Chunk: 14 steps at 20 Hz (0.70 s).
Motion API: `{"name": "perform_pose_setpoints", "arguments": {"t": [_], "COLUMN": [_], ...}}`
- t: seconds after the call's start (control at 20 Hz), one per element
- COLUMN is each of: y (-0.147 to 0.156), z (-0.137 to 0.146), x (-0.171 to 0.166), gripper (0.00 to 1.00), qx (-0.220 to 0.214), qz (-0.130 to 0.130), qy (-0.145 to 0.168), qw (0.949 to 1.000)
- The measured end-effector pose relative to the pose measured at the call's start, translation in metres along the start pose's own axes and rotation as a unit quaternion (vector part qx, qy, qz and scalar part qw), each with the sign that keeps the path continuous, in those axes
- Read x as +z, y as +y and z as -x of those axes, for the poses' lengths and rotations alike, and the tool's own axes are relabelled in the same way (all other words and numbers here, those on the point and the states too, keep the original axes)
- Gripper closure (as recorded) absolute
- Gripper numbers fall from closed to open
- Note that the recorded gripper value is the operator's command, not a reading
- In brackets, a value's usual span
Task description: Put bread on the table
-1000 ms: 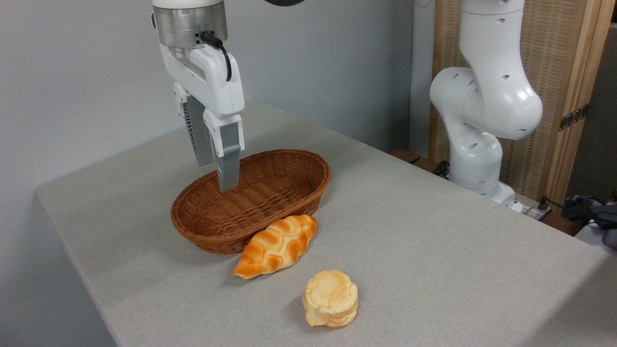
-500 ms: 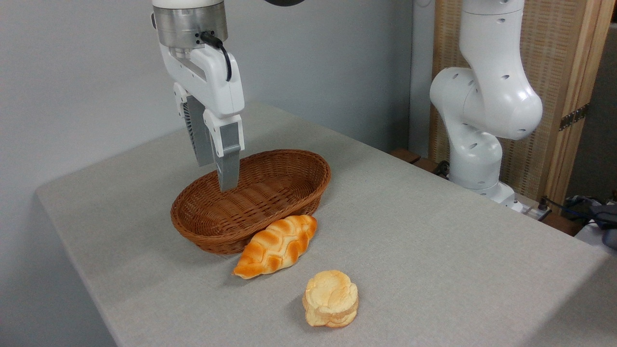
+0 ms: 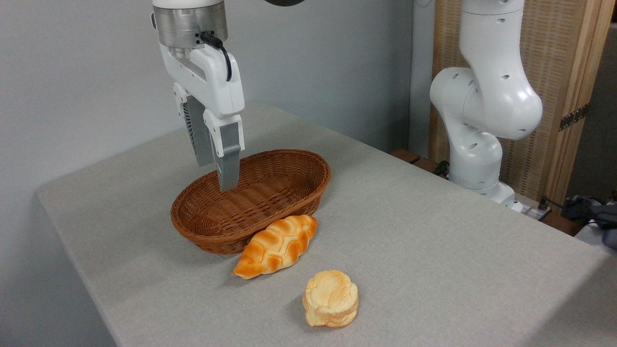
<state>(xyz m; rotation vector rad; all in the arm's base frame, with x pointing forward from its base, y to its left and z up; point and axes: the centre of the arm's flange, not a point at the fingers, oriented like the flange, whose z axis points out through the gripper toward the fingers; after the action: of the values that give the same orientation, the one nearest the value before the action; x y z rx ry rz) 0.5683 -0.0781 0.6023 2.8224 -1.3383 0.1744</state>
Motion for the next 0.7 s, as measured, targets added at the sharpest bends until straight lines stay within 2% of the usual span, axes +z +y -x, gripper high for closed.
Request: {"name": "perform_pose_setpoints", "arguments": {"t": [0.7], "y": [-0.0005], "z": [0.001], "x": [-0.0018], "gripper": [0.0], "qx": [-0.001], "qz": [-0.001], "qy": [0.001], "qw": [1.0]}}
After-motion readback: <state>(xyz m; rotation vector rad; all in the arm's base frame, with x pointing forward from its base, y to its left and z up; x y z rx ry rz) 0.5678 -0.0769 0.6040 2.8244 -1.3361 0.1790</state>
